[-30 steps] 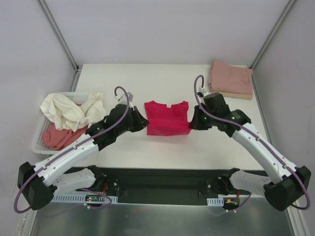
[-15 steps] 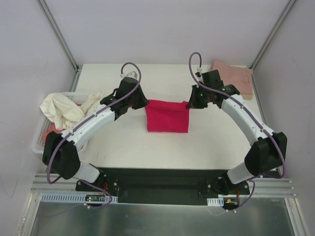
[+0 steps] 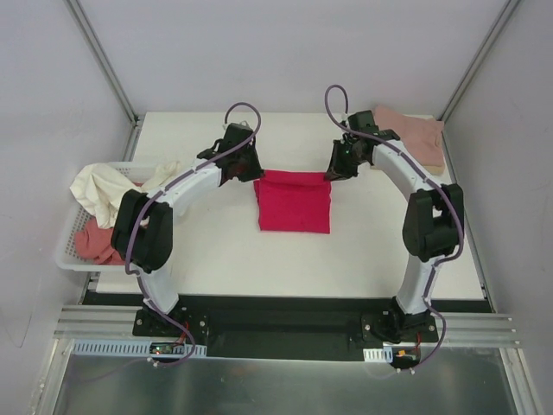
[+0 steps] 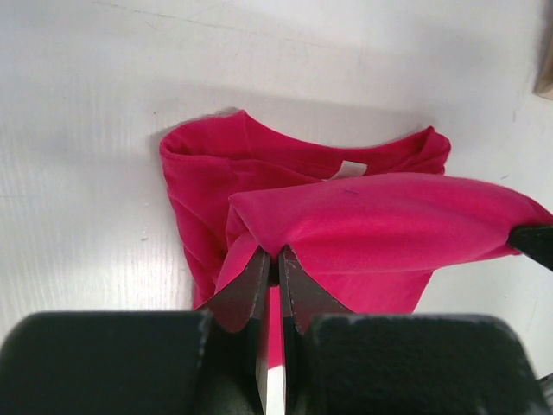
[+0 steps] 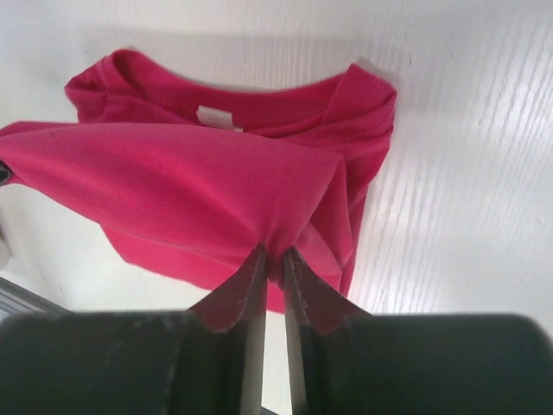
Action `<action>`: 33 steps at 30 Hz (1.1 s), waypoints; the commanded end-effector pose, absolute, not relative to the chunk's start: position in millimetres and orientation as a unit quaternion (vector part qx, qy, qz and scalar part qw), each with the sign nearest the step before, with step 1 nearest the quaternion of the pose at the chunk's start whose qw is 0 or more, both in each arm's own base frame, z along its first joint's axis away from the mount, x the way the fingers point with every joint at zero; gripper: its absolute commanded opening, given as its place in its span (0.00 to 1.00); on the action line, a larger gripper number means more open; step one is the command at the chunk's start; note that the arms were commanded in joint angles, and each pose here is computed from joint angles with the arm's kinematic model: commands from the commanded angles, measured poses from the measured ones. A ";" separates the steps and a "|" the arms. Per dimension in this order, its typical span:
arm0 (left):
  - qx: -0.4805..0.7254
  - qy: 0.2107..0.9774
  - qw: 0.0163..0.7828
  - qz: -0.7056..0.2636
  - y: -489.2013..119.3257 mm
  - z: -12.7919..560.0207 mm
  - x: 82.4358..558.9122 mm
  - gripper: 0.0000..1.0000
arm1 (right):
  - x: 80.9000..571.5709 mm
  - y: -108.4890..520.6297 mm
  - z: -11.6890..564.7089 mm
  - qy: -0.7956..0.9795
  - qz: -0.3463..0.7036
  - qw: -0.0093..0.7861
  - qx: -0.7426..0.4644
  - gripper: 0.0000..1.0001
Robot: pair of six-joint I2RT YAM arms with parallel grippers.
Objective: Fold and stack the t-shirts
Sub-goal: Fold the long partially folded tshirt into a neat square
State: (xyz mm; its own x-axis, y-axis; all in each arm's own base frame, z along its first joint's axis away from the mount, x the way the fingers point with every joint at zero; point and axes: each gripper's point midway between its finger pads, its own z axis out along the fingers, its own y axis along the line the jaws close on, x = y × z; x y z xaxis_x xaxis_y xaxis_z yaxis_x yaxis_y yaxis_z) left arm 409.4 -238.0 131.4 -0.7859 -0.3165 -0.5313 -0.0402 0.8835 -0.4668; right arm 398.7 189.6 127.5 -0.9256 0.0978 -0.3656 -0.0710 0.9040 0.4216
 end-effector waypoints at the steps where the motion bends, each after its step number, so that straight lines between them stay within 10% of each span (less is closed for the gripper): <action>1: -0.101 0.922 0.311 -0.208 -228.4 122.9 431.1 0.00 | 426.0 186.2 114.7 0.958 0.212 0.190 0.014 0.19; 5: -0.105 0.927 0.290 -0.214 -226.8 117.2 444.3 0.60 | 451.1 181.9 111.3 0.961 0.194 0.199 0.012 0.57; 7: -0.101 0.927 0.288 -0.218 -228.2 123.4 443.4 0.76 | 451.3 176.8 122.9 0.961 0.184 0.208 0.010 0.95; 9: -0.095 0.921 0.297 -0.233 -228.6 143.5 435.5 0.99 | 442.8 172.7 133.0 0.960 0.179 0.216 0.008 0.97; 18: -0.096 0.905 0.330 -0.250 -203.0 185.2 351.2 0.99 | 365.6 119.0 261.8 0.859 0.149 0.488 0.036 0.97; 33: -0.125 0.916 0.298 -0.235 -158.7 103.4 213.4 0.99 | 375.6 169.4 170.4 0.929 0.192 0.314 -0.030 0.97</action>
State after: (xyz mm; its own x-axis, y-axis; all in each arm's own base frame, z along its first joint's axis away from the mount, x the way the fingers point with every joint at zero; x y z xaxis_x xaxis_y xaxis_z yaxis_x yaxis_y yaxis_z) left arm 227.4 -171.5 123.3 -0.7946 -0.3246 -0.5131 -0.0213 0.8595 -0.5108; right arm 358.7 149.2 170.3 -0.7715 0.1171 -0.6254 -0.1303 0.9330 0.3354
